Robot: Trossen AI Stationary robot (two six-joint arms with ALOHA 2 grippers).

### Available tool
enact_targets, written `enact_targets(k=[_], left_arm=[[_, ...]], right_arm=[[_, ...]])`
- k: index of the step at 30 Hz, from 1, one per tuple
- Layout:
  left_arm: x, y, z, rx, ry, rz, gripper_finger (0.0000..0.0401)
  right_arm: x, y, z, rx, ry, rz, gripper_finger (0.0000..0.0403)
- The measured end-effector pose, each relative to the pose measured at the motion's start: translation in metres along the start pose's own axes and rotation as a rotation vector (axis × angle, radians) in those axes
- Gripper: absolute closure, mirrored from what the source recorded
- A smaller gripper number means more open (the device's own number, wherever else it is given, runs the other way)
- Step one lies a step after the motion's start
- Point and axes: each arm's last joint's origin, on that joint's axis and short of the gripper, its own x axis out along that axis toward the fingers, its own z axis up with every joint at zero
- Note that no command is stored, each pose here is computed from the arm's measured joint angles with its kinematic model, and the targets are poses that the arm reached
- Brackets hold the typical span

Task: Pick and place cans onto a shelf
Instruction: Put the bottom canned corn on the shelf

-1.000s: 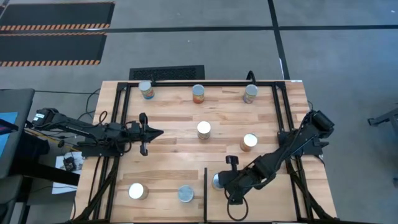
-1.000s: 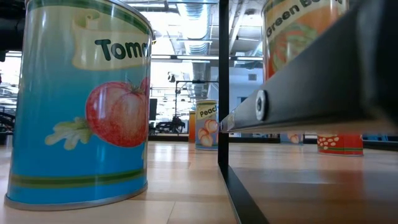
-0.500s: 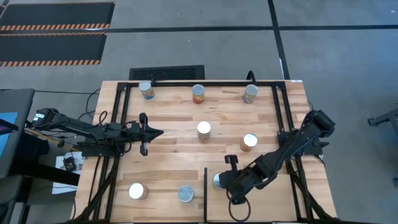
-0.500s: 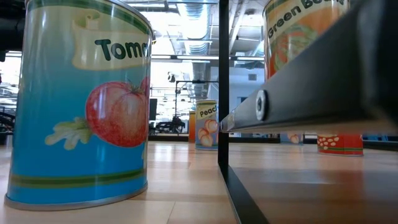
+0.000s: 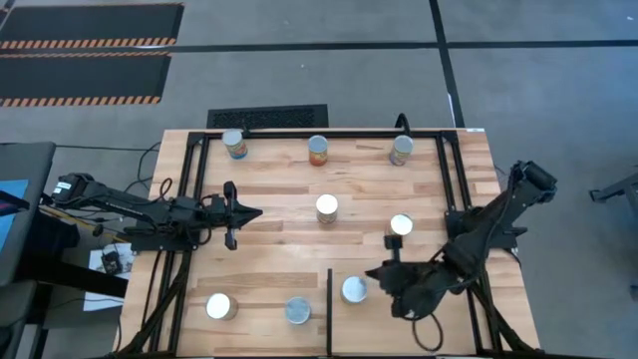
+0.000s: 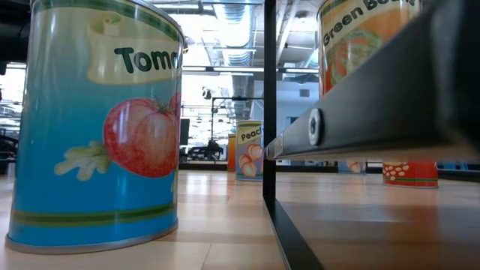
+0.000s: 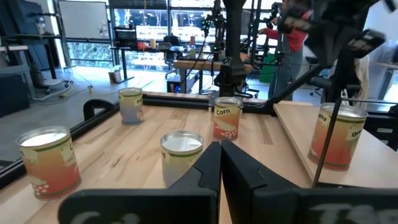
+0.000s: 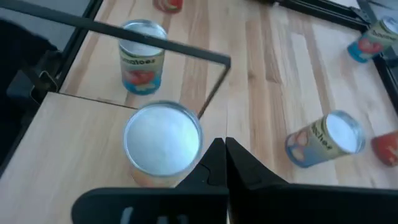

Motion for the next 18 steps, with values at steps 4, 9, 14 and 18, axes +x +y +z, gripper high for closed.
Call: enact_targets(k=[4, 9, 14, 18], left_arm=[[0.000, 0.000, 0.000, 0.000, 0.000, 0.000, 0.0401], [0.000, 0.000, 0.000, 0.000, 0.000, -0.006, 0.0401], [0.000, 0.000, 0.000, -0.001, 0.001, -0.006, 0.0401], [0.000, 0.000, 0.000, -0.011, 0.006, -0.006, 0.0401]], right_arm=[[0.008, -0.012, -0.031, 0.089, -0.106, 0.004, 0.0400], [0.008, -0.031, -0.060, 0.182, -0.207, 0.001, 0.0400], [0.003, -0.053, -0.077, 0.265, -0.225, -0.025, 0.0396], [0.001, -0.066, -0.090, 0.334, -0.153, -0.068, 0.0397]])
